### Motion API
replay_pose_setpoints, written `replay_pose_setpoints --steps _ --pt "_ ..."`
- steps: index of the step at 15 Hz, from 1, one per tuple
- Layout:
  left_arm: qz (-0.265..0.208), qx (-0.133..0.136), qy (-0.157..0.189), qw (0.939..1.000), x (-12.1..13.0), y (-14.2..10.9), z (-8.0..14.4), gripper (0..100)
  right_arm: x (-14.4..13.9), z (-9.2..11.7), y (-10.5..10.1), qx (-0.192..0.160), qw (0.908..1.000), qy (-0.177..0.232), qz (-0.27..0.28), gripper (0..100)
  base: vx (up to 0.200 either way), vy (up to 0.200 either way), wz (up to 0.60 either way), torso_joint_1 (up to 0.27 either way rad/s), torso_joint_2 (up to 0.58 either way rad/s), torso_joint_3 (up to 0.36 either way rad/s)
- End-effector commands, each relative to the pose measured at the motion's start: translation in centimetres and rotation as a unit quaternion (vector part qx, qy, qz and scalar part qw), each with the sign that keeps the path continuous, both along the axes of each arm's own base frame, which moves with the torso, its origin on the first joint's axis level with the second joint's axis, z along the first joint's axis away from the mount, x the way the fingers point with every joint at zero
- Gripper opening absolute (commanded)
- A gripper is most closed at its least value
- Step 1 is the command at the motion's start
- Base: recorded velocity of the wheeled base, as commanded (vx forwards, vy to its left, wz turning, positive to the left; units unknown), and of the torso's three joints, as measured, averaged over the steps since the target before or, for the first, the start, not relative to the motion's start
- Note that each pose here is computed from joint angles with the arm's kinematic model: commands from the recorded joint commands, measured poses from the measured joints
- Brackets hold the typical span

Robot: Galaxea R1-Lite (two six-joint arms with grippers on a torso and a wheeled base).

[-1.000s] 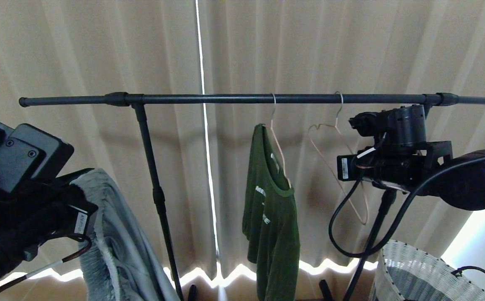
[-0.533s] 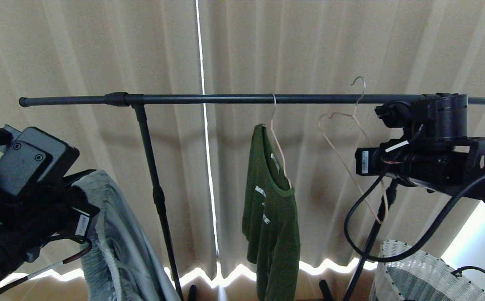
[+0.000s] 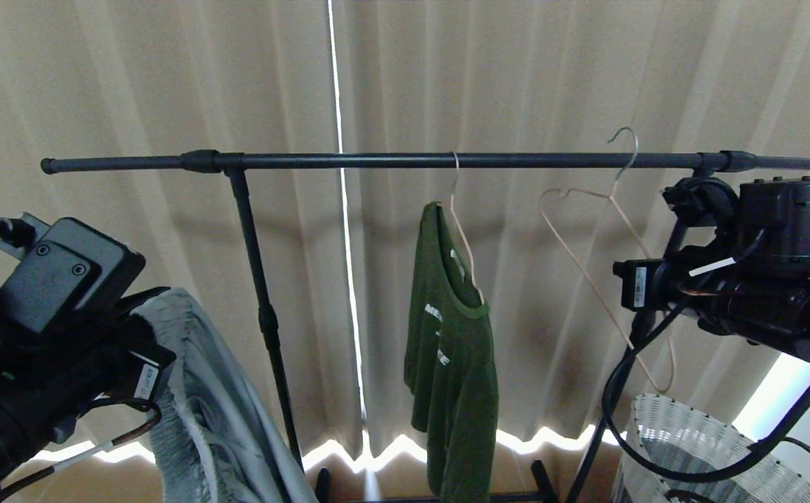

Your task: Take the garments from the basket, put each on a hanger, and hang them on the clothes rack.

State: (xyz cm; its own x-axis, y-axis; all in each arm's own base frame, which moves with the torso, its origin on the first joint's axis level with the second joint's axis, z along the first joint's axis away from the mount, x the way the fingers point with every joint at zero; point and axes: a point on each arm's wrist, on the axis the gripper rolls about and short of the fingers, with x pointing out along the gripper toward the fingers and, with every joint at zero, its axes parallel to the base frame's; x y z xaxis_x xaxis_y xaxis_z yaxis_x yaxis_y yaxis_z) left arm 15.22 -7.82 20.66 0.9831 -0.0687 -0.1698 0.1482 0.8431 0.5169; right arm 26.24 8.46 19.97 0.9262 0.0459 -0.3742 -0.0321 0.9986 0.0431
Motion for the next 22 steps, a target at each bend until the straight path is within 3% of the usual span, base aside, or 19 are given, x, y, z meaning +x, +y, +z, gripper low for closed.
replay_pose_setpoints --steps 1,10,13,19,22 --pt "-0.001 0.001 -0.001 1.0000 0.0 0.0 0.0 0 -0.7 0.3 -0.2 0.003 1.0000 -0.006 0.002 0 -0.200 0.000 0.00 -0.002 0.01 0.002" --pt "0.000 0.004 0.001 1.0000 0.0 0.0 -0.1 0 -2.1 0.0 -0.6 0.001 1.0000 -0.002 0.004 0 -0.200 0.000 0.00 0.001 0.00 0.002" --pt "0.000 0.006 0.004 1.0000 0.0 0.0 -0.3 0 -2.7 -0.3 -0.5 0.000 0.9999 0.003 0.011 0 0.000 0.000 0.00 0.000 0.00 0.000" --pt "-0.008 0.011 0.016 0.9998 1.7 -1.3 -0.3 0 -6.5 -0.8 2.2 0.009 0.9950 -0.016 0.098 0 0.000 0.000 0.00 0.000 0.00 0.000" --pt "-0.014 0.008 0.020 0.9997 3.3 -2.6 0.1 0 -9.2 -0.6 3.9 0.025 0.9850 -0.039 0.166 0 0.000 0.000 0.00 0.000 0.00 0.000"
